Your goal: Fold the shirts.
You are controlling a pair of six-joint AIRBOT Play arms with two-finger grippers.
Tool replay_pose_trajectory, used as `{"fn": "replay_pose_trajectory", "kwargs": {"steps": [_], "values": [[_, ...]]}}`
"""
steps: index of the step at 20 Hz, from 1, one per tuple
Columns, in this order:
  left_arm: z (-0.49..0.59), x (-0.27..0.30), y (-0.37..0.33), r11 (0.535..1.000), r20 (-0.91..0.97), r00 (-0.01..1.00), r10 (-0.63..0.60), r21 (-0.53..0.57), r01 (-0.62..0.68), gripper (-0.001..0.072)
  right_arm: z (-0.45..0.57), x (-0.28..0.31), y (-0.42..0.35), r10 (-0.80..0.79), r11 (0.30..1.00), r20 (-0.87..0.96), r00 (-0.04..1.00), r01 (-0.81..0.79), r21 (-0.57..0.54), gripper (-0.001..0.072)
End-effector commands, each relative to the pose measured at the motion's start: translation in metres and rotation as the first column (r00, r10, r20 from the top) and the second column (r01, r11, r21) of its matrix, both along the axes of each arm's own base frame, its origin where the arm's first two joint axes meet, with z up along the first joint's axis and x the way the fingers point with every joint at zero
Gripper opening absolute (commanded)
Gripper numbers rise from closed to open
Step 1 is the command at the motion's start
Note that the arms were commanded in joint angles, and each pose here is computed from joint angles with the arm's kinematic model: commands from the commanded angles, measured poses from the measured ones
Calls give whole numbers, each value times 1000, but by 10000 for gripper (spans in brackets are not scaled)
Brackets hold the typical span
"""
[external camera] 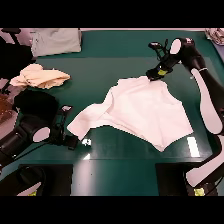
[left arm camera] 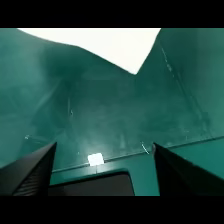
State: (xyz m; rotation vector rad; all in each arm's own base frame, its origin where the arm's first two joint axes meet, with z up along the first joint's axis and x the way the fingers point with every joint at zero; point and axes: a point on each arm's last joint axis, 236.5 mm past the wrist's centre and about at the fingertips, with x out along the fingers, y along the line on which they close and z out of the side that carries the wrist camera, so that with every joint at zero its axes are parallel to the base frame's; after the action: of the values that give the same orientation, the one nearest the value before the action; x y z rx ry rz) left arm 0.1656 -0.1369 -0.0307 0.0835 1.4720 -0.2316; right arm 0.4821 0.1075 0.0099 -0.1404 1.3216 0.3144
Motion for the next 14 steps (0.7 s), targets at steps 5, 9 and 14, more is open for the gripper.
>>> {"fn": "replay_pose_trajectory", "kwargs": {"steps": [5, 9, 14], "values": [[-6, 24, -23, 994, 121, 992, -42, -97, 54, 720, -22, -38, 4, 8, 1000, -26, 1000, -8, -4, 16], [-27, 25, -24, 989, 79, 987, -141, -40, 144, 720, -25, -41, 3, 7, 1000, -31, 999, -7, -4, 17], [-63, 22, -15, 976, -21, 978, -209, 49, 210, 720, -25, -44, 3, 9, 1000, -44, 999, -10, -7, 16]]}}
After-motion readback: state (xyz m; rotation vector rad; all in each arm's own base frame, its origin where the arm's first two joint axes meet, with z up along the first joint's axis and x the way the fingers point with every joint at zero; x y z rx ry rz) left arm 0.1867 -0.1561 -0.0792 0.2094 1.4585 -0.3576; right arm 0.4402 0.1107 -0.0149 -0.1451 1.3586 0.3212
